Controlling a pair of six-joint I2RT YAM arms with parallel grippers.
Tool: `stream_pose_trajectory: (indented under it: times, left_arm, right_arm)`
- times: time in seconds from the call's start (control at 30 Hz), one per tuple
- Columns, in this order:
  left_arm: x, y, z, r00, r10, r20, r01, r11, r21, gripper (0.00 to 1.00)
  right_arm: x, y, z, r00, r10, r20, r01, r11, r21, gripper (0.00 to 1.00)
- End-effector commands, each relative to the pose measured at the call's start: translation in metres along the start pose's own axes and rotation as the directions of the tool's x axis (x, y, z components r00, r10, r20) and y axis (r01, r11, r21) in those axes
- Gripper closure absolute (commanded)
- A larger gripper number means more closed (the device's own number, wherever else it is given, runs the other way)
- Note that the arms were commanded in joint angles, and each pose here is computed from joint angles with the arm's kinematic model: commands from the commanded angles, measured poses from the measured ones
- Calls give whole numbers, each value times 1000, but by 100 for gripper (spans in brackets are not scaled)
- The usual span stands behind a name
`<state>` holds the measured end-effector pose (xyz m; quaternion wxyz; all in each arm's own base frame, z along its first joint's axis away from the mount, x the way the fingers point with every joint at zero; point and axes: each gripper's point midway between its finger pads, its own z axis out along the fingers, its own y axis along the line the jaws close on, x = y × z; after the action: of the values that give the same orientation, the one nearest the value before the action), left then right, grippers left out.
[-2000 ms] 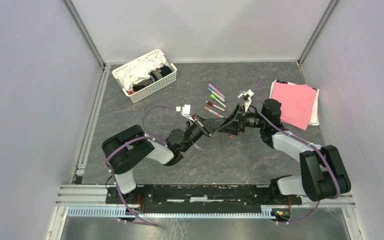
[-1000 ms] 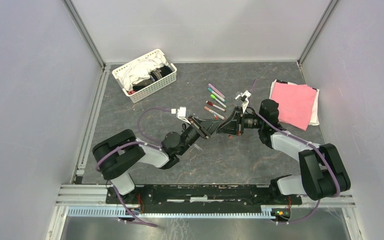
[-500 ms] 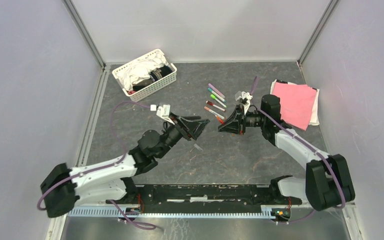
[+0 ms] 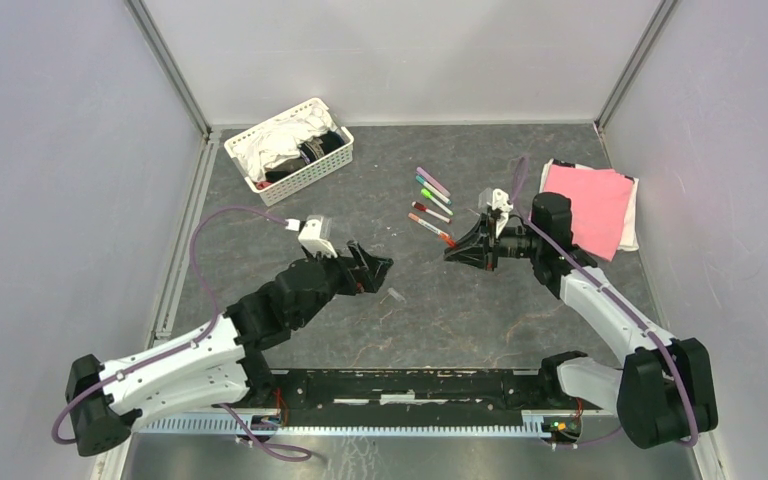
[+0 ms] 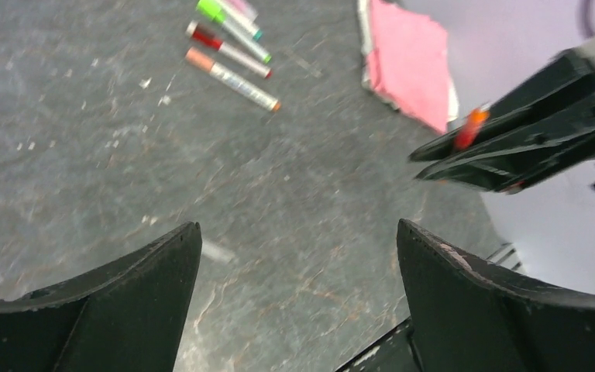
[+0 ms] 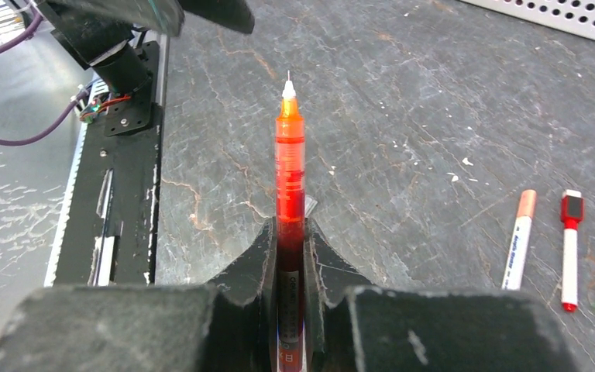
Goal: Insert the pens into the pen caps
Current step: Pick up the pen from the center of the board.
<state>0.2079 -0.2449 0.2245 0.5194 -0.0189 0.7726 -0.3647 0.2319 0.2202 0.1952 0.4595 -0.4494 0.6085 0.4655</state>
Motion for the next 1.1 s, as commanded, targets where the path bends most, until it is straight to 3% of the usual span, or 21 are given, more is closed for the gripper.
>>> stream_pose_trajectory:
  times: [0.0,0.1,0.2,0.4,0.6,1.07]
  left_arm:
    - [17,19,0,992,-88,-86,73,984,-161,1]
    - [37,27,2,974,-184,-132,151,962,-228,5]
    - [54,34,6,946,-289,-148,234,922,-309,15]
    - [83,53,19,900,-404,-164,237,768,-595,51]
    - [117,70,38,893,-381,-238,47,607,-793,51]
    - [155,77,77,882,-371,-289,-5,607,-794,52]
  right_arm:
    - [-5,-10,-6,1000,-10,12,10,999,36,100]
    - [-1,-16,-10,1000,16,13,-17,998,60,100]
    - [0,-22,-12,1000,0,1,0,995,97,100]
    - [3,-31,-14,1000,4,-16,-1,988,154,100]
    - [6,-33,-16,1000,12,-21,-8,986,168,100]
    - [10,-33,-16,998,60,-15,-57,988,142,100]
